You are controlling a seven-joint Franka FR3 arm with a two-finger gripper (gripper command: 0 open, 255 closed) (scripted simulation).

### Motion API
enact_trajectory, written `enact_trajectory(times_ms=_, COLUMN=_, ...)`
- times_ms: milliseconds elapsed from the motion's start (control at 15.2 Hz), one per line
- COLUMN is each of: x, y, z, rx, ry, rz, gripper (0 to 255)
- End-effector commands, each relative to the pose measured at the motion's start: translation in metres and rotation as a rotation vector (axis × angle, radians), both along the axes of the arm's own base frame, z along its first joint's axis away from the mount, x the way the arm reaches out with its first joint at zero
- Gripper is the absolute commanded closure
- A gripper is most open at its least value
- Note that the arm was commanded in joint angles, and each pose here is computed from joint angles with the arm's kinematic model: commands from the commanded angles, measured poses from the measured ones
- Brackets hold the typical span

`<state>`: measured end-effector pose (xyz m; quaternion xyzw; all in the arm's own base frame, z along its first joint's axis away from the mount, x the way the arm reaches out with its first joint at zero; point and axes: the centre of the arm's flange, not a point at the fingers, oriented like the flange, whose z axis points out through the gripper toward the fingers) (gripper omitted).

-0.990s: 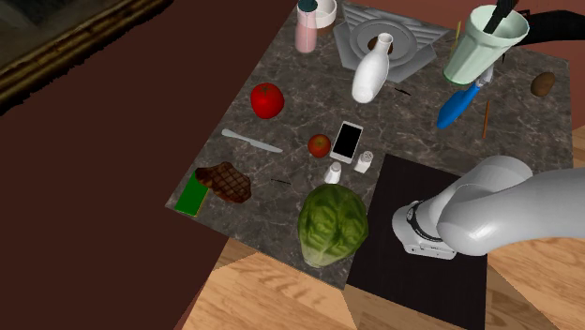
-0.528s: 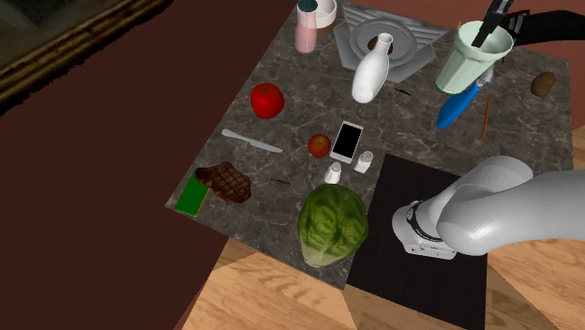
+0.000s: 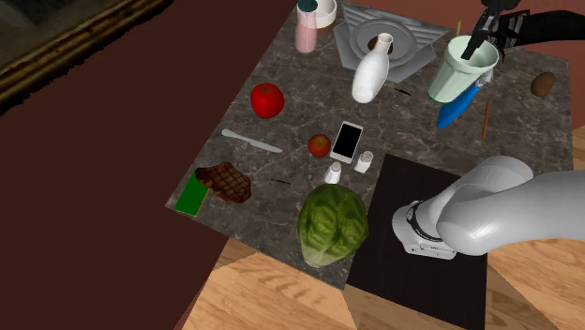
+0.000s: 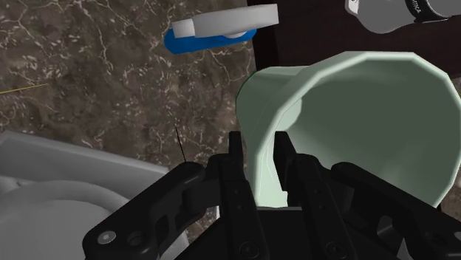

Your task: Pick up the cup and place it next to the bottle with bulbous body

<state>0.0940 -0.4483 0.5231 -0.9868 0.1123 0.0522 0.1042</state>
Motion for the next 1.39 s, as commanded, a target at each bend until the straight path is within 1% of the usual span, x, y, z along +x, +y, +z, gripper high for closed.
enact_trajectory(times_ms=0, x=0.0, y=0.001, z=-0.011, rx=-0.001, ry=-0.001, rz=0.0, gripper=255)
enact_trajectory(times_ms=1320, x=0.0, y=0.001, z=-0.117, rx=-0.001, ry=-0.001, rz=0.0, gripper=255)
